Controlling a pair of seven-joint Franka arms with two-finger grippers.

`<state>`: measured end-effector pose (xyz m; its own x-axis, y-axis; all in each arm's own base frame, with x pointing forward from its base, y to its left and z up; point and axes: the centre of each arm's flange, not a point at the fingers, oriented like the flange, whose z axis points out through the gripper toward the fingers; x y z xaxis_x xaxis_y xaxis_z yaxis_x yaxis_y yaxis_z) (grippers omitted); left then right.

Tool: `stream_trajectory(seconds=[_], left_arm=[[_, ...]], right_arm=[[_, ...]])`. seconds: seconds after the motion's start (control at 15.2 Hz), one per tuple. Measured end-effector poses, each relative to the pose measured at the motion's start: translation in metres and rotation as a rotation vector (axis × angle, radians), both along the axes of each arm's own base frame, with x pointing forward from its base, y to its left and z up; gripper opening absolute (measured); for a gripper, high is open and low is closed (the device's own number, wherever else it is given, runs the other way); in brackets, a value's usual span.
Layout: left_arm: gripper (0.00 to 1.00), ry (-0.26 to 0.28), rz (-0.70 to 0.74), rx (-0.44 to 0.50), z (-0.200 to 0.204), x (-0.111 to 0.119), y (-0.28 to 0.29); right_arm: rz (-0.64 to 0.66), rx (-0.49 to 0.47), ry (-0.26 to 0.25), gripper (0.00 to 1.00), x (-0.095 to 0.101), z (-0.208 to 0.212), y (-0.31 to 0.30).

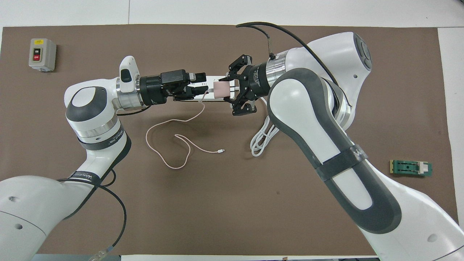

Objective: Plug charger into power strip

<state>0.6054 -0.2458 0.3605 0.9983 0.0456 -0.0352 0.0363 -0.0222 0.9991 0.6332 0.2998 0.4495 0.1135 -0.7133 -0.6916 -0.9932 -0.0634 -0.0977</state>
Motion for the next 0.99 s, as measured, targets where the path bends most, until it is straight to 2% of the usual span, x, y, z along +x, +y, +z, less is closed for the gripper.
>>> stream_trajectory(seconds=[0.99], left_arm=[[1.00,0.020,-0.075,-0.024,-0.008,-0.014,-0.016]], right_arm=[[0.000,-0.002,-0.004,0.52,0.000,0.001,0.000]])
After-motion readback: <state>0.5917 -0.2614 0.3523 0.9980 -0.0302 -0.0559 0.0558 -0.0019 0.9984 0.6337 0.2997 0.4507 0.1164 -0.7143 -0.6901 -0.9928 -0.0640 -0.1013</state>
